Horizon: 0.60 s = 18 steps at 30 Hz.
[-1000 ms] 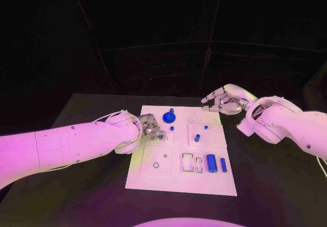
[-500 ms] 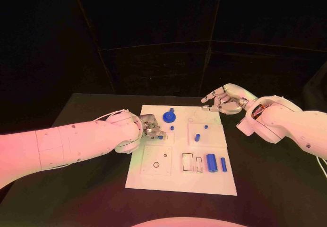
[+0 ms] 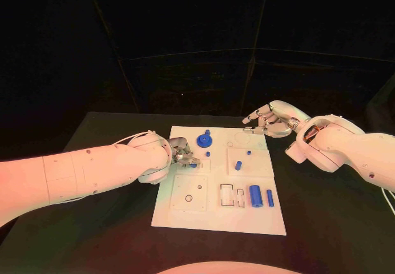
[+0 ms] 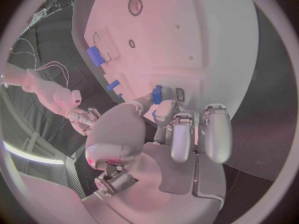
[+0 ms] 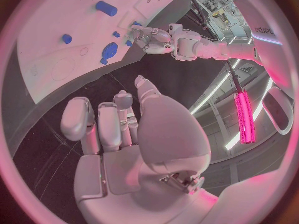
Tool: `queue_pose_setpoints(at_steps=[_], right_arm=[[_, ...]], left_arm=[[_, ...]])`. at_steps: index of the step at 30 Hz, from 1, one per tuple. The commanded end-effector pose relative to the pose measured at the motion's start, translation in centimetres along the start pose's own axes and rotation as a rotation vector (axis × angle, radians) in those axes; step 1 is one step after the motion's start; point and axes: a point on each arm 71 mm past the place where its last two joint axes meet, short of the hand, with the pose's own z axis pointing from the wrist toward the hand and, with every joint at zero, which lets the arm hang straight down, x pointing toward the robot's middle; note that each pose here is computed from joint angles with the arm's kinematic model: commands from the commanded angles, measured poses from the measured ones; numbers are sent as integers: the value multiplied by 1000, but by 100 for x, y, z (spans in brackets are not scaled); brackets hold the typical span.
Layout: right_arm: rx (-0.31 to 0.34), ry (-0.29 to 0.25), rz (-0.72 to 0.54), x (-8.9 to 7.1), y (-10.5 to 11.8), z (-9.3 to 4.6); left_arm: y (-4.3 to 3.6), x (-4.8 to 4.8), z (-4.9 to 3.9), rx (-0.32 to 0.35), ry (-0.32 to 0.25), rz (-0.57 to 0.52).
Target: Assemble the parts on the task board
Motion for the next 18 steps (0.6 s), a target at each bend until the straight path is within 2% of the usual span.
queue_pose_setpoints(at_steps=[1,18], right_arm=[[-12,9,3,1,16,7],[-10,10,3,-3,6,11]], left_arm=[[24,44,5,-16,32,20],[24,26,33,-23,21,17]])
